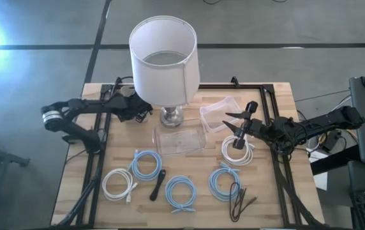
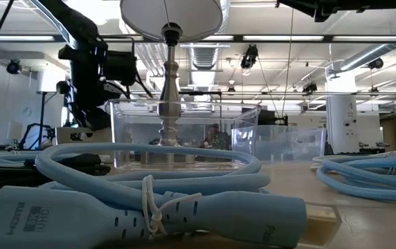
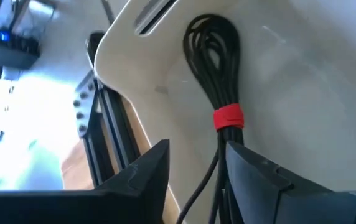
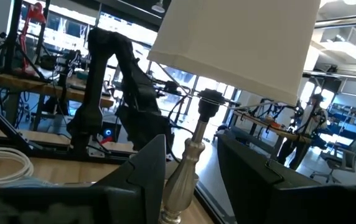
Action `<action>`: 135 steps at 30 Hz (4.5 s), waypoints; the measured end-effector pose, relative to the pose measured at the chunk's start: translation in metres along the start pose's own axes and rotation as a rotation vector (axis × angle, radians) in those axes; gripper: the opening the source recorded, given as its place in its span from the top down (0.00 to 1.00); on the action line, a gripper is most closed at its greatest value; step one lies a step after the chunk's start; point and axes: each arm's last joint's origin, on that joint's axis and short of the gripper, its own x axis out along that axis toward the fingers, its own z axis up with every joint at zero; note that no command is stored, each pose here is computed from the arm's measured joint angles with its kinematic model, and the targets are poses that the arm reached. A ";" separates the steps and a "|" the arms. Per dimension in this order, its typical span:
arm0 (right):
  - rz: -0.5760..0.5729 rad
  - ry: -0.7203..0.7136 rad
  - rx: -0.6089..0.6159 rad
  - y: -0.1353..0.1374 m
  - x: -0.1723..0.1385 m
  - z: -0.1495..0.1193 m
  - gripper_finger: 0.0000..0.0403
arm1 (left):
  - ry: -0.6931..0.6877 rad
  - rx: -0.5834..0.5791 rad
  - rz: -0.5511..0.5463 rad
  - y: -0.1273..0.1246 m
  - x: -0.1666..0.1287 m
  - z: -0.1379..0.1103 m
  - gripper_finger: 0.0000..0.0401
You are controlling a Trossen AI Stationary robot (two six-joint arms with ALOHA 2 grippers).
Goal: Pick & Place USB Port
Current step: Put the left black usb cable into the gray bin
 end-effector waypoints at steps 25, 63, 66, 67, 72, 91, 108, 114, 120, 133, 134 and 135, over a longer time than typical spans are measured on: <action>0.016 0.054 0.149 0.009 0.008 -0.010 0.52 | -0.143 -0.002 -0.727 0.009 -0.124 -0.056 0.75; 0.055 0.244 -0.039 0.031 0.078 0.019 0.51 | 0.047 -0.026 -1.241 -0.127 -0.194 -0.135 0.75; 0.053 0.241 -0.040 0.030 0.078 0.019 0.51 | 0.092 -0.037 -1.220 -0.139 -0.193 -0.146 0.75; 0.052 0.240 -0.044 0.030 0.078 0.019 0.51 | 0.104 -0.034 -1.208 -0.143 -0.192 -0.150 0.75; 0.057 0.232 -0.118 0.028 0.078 0.021 0.51 | 0.148 -0.034 -1.137 -0.164 -0.183 -0.165 0.75; 0.053 0.236 -0.071 0.029 0.078 0.020 0.51 | 0.116 -0.049 -1.071 -0.185 -0.175 -0.172 0.93; 0.060 0.223 -0.153 0.028 0.078 0.022 0.51 | 0.119 -0.016 -1.120 -0.187 -0.191 -0.168 0.84; 0.057 0.216 -0.150 0.027 0.079 0.025 0.51 | 0.200 0.025 -1.151 -0.187 -0.196 -0.169 0.64; 0.061 0.213 -0.193 0.027 0.079 0.026 0.51 | 0.225 0.042 -1.189 -0.188 -0.204 -0.167 0.53; 0.062 0.213 -0.198 0.027 0.079 0.026 0.51 | 0.192 -0.005 -1.194 -0.189 -0.209 -0.163 0.53; 0.062 0.213 -0.198 0.027 0.079 0.026 0.51 | 0.185 -0.005 -1.187 -0.189 -0.207 -0.164 0.53; 0.062 0.213 -0.198 0.027 0.079 0.026 0.51 | 0.184 -0.005 -1.177 -0.188 -0.203 -0.164 0.53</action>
